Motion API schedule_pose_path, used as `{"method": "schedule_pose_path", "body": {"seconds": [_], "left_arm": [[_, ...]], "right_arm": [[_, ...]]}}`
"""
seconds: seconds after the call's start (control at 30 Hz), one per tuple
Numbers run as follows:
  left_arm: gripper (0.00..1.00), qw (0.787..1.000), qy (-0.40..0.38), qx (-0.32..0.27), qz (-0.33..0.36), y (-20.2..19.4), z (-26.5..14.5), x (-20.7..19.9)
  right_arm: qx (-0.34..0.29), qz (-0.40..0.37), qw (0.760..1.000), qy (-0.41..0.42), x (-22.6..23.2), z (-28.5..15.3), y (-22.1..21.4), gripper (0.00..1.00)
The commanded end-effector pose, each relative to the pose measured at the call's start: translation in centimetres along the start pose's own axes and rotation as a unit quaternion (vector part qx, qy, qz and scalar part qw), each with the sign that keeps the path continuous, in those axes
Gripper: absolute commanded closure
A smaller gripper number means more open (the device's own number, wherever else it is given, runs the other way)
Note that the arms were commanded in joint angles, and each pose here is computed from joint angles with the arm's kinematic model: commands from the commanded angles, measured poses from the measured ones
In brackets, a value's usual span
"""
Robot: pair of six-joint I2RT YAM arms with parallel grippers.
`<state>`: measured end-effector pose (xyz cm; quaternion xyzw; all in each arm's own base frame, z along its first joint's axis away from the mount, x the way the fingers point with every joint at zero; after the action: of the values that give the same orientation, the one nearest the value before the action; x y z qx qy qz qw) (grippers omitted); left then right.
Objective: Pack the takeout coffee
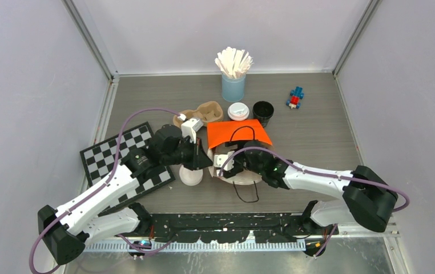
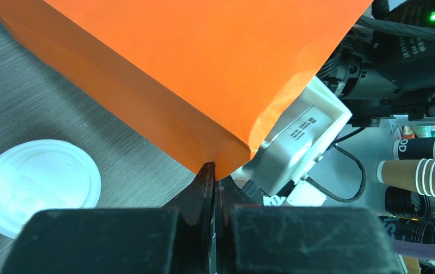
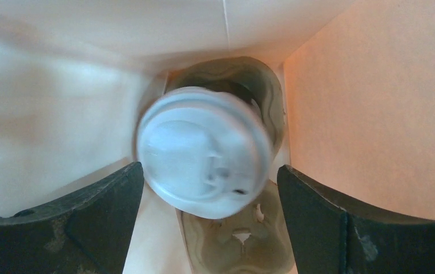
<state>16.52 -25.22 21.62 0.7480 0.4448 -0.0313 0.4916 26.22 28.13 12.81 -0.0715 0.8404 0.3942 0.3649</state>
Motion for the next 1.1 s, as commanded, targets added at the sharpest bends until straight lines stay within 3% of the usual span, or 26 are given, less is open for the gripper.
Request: {"method": "schedule_pose_path", "body": {"seconds": [0.0,0.23,0.43,0.67,1.07], "left_arm": [[1.0,0.999,-0.022,-0.028,0.008,1.7,-0.6,-1.4],[1.0,0.999,-0.022,-0.025,0.005,1.7,-0.3,-1.3],[1.0,0.999,-0.027,-0.027,0.002,1.9,-0.1,-1.5],[1.0,0.999,-0.032,-0.022,-0.002,1.6,-0.1,-1.6],[1.0,0.999,-0.033,-0.023,-0.006,1.2,-0.4,-1.6]], "right_arm": [[-0.007,0.01,1.0,0.002,-0.9,-1.4,1.1,0.09],[-0.017,0.019,1.0,0.016,-1.1,-1.9,2.0,0.09],[-0.018,0.026,0.999,0.008,-1.2,-1.7,1.9,0.18],[-0.029,0.05,0.998,-0.012,-2.0,-0.2,2.6,0.36],[-0.045,0.081,0.995,-0.035,-3.3,1.4,3.6,0.42]]}}
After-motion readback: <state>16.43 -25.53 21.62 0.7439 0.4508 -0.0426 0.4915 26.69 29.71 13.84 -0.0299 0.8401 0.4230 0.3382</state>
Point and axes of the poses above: each gripper's point midway between its finger pads, its own z axis out along the fingers, its own x axis along the line the jaws close on, y = z × x, the point moved 1 cm from there along -z, back along the fingers, and after that the axes turned 6 degrees about z, right-handed, at the moved point
